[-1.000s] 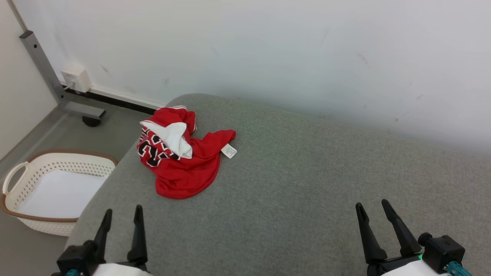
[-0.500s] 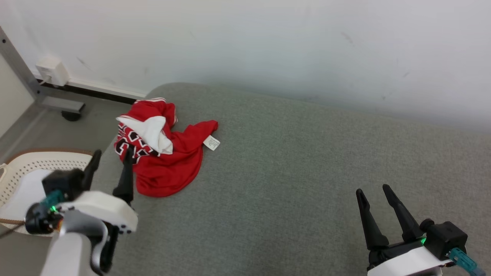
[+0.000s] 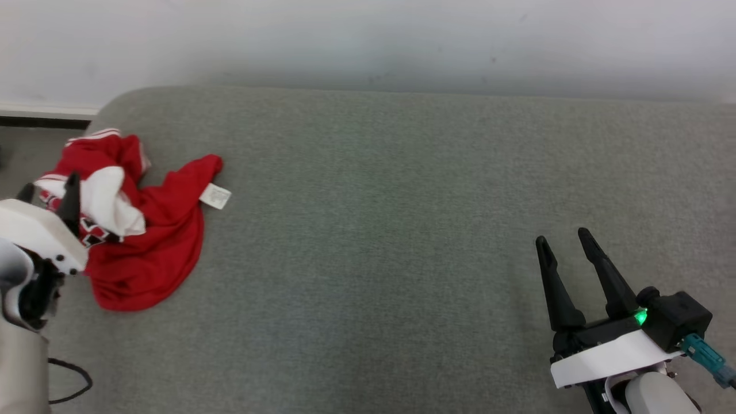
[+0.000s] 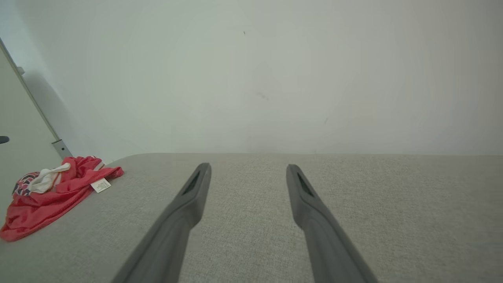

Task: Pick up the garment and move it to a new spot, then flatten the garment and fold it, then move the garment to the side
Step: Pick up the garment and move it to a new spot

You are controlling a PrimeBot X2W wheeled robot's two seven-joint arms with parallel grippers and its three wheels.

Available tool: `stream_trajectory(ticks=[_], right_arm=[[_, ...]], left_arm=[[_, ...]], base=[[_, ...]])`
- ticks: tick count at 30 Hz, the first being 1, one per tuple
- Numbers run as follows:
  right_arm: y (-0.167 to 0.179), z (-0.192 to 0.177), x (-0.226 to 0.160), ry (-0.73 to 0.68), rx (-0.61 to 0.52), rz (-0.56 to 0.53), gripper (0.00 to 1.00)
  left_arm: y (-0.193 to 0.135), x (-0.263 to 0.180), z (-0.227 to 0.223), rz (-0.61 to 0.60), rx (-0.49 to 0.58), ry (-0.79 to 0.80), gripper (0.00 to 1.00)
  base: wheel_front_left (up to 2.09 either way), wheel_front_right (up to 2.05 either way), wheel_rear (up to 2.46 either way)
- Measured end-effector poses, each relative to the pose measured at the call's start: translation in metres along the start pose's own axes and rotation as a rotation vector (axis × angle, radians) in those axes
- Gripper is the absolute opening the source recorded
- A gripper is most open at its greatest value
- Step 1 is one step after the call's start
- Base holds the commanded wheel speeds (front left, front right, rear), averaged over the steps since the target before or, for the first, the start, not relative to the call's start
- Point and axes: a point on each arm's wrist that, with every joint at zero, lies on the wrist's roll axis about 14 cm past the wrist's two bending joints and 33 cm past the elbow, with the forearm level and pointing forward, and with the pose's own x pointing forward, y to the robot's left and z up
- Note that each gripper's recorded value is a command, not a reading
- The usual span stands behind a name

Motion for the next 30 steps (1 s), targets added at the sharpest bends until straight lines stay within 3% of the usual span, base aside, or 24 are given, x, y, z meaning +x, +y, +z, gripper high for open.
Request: stream_trajectory(ticks=[5, 14, 15, 16, 17, 24, 30], right_arm=[[-0.025, -0.001, -0.008, 0.002, -0.003, -0.072, 1.00], [-0.060, -0.006, -0.023, 0.019, -0.014, -0.171, 1.00], [-0.062, -0.006, -0.024, 0.020, -0.015, -0.178, 1.00], [-0.064, -0.006, -0.024, 0.020, -0.016, -0.184, 1.00], [-0.066, -0.007, -0.025, 0.021, -0.017, -0.191, 1.00], [-0.065, 0.003, -0.028, -0.002, -0.024, -0.196, 1.00], [-0.053, 0.019, -0.034, -0.038, -0.031, -0.179, 1.00]], left_arm=[[-0.005, 0.030, -0.050, 0.025, -0.072, 0.182, 1.00], [-0.020, 0.046, -0.142, 0.054, -0.045, 0.481, 1.00], [-0.021, 0.047, -0.148, 0.053, -0.040, 0.505, 0.76], [-0.023, 0.049, -0.150, 0.049, -0.038, 0.517, 0.31], [-0.024, 0.051, -0.151, 0.046, -0.035, 0.525, 0.00], [-0.027, 0.050, -0.139, 0.024, -0.029, 0.475, 0.00], [-0.039, 0.051, -0.082, -0.047, 0.053, 0.299, 0.00]], base=[[0.00, 0.00, 0.00], [0.00, 0.00, 0.00], [0.00, 0.00, 0.00], [0.00, 0.00, 0.00], [0.00, 0.00, 0.00], [0.00, 0.00, 0.00], [0.00, 0.00, 0.00]])
